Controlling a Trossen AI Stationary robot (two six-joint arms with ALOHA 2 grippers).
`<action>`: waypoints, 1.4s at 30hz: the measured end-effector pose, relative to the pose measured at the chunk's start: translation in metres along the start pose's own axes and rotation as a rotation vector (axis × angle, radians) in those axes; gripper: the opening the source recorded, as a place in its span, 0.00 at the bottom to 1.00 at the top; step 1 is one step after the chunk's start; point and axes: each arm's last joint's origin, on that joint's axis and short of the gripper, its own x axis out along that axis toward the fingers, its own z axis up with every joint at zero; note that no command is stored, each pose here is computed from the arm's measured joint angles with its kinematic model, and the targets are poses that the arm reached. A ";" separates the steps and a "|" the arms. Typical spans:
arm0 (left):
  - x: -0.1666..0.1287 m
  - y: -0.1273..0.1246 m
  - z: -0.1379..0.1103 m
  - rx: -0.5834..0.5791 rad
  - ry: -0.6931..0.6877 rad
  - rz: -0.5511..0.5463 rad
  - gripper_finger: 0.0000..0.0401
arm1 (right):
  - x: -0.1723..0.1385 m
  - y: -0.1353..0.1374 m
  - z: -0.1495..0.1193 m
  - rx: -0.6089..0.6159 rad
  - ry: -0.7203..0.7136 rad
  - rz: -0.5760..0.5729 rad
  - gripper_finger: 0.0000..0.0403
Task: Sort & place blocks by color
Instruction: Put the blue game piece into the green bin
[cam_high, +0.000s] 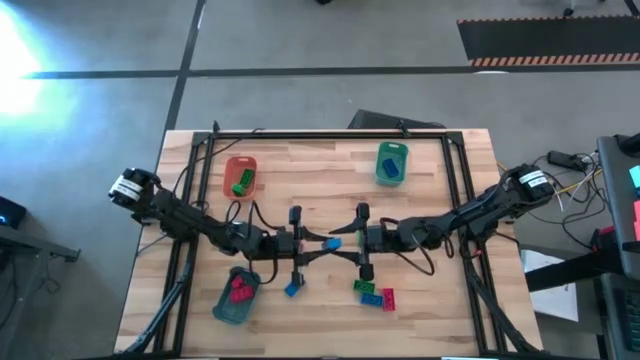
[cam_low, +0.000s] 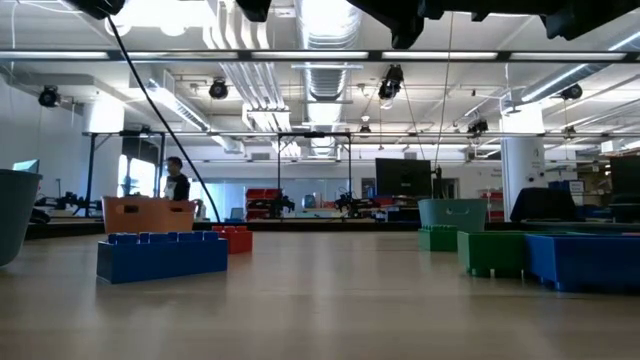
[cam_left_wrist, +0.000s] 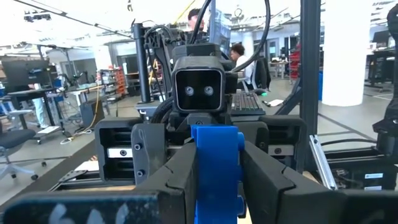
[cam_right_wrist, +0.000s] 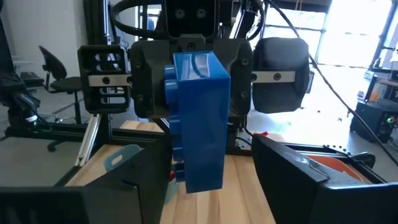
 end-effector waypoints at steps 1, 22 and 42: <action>0.000 0.000 0.000 0.000 0.000 -0.004 0.19 | 0.000 0.000 0.000 0.000 0.000 0.000 0.51; 0.000 0.001 -0.001 0.002 0.002 -0.005 0.25 | 0.000 0.001 -0.001 0.013 0.009 0.007 0.30; -0.004 0.003 -0.007 0.018 0.108 -0.004 0.57 | -0.001 -0.003 -0.004 0.001 0.076 -0.023 0.23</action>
